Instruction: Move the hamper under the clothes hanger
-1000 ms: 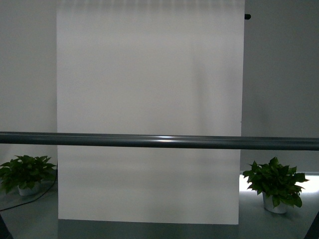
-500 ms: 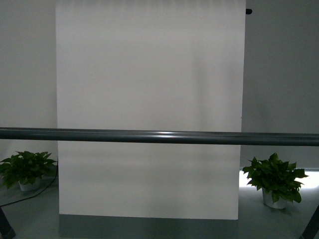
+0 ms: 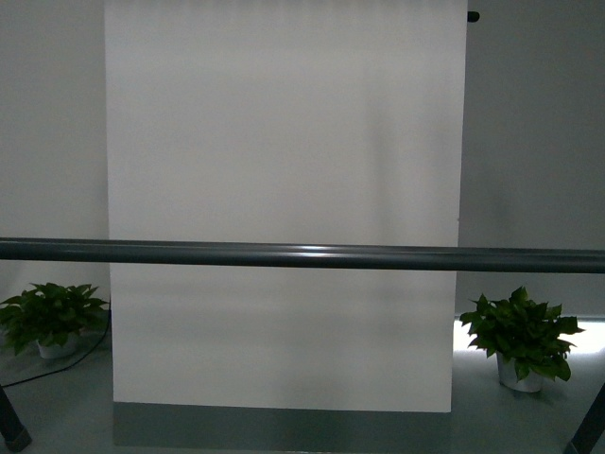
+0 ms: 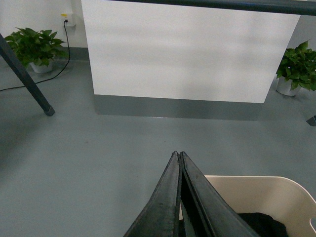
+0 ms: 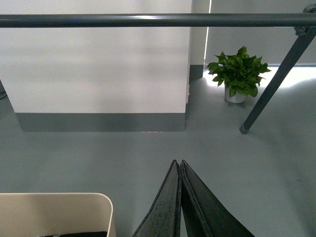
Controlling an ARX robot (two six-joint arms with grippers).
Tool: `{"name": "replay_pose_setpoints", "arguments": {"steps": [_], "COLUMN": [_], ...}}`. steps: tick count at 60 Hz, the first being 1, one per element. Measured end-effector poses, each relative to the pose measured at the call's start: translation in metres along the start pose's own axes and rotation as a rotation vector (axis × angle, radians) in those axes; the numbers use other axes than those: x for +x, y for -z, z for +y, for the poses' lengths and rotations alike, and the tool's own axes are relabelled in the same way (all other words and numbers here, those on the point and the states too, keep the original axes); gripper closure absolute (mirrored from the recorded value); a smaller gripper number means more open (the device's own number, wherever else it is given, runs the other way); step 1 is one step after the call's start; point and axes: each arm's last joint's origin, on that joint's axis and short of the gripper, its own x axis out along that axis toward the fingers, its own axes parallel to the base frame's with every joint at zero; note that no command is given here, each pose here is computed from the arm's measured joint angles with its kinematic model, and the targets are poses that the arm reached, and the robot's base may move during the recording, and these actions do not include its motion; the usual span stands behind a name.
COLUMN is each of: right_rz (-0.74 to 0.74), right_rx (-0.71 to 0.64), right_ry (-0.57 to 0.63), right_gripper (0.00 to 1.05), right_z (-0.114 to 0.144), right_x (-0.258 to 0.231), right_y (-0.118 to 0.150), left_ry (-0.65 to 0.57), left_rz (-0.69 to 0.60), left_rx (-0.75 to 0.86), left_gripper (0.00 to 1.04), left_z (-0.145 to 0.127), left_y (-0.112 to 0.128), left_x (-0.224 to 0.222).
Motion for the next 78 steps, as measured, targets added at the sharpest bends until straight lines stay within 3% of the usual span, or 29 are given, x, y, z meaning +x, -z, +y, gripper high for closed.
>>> {"name": "replay_pose_setpoints", "arguments": {"steps": [15,78], "right_rz": [-0.008,-0.007], "right_rx": [0.0,0.0], "right_ry": [0.0,-0.001], "right_gripper": [1.03,1.03], "right_z": [0.0,0.0], "right_x": [-0.01,-0.034], "right_y": [0.012,0.014], "left_ry": [0.0,0.0], "left_rz": [-0.027,-0.018], "left_rx": [0.0,0.0], "left_gripper": [1.01,1.01], "left_z": [0.0,0.0], "left_y": [0.003,0.006], "left_x": [-0.008,-0.032]}}
